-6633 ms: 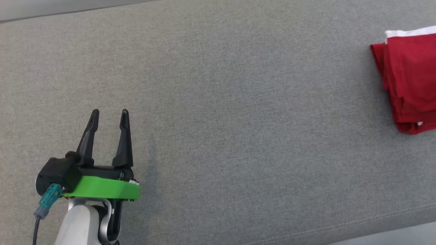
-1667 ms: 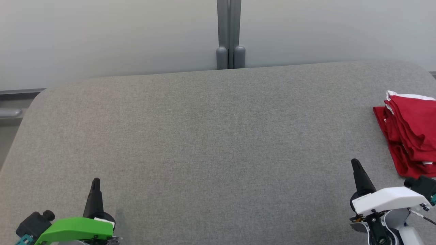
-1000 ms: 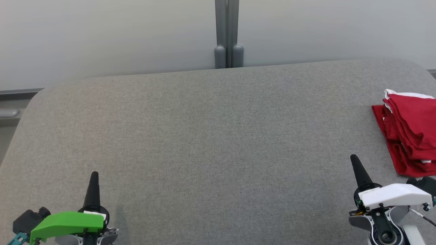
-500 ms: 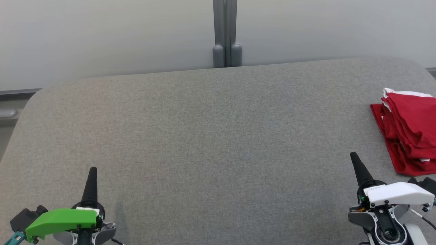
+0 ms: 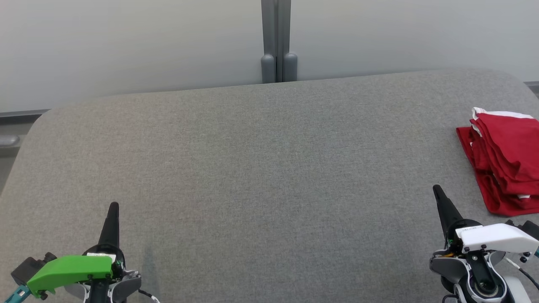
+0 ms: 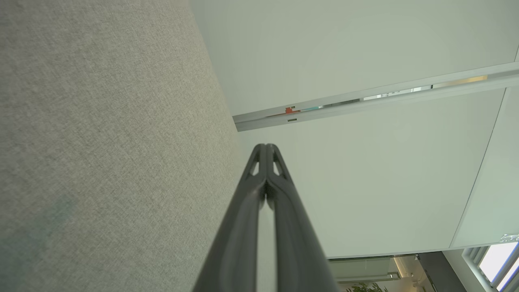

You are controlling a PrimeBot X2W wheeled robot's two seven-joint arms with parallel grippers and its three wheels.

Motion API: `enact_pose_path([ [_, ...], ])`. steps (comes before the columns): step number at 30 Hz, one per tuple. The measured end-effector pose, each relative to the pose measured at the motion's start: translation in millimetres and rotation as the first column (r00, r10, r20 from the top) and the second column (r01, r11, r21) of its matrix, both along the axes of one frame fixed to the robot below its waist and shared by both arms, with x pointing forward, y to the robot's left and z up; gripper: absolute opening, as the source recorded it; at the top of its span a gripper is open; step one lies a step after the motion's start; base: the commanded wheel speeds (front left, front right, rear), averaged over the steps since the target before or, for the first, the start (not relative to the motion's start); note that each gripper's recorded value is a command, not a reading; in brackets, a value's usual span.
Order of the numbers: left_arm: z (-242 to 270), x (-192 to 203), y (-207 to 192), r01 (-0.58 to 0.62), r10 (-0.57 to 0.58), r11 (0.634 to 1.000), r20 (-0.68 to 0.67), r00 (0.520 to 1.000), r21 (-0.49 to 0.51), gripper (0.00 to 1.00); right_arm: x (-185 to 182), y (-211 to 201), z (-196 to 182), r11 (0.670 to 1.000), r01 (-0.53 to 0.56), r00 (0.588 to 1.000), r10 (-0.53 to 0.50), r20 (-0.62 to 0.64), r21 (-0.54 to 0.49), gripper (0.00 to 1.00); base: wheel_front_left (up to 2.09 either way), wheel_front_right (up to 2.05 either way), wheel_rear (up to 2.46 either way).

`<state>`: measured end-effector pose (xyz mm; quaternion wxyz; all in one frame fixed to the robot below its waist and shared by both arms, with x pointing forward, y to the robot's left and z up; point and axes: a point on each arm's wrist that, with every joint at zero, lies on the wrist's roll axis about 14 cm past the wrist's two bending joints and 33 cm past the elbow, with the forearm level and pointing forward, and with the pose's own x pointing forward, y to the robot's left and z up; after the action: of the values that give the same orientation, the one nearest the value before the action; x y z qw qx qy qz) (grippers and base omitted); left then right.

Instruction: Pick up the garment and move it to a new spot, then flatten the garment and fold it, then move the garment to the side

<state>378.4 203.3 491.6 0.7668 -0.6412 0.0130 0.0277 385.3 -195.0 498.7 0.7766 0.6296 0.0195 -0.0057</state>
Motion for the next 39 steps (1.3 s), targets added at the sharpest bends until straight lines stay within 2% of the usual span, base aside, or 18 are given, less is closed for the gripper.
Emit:
enact_pose_path([
  [28,11,9,-3,0.023,-0.016,0.984,0.045,0.999,-0.178,0.00,3,-5,7,0.979,0.017,0.999,-0.023,0.027,0.205,0.00,0.00,0.00,0.00],
  [39,12,9,-3,0.024,-0.016,0.983,0.048,0.999,-0.179,0.00,3,-5,7,0.978,0.017,0.999,-0.023,0.027,0.208,0.00,0.00,0.00,0.00],
])
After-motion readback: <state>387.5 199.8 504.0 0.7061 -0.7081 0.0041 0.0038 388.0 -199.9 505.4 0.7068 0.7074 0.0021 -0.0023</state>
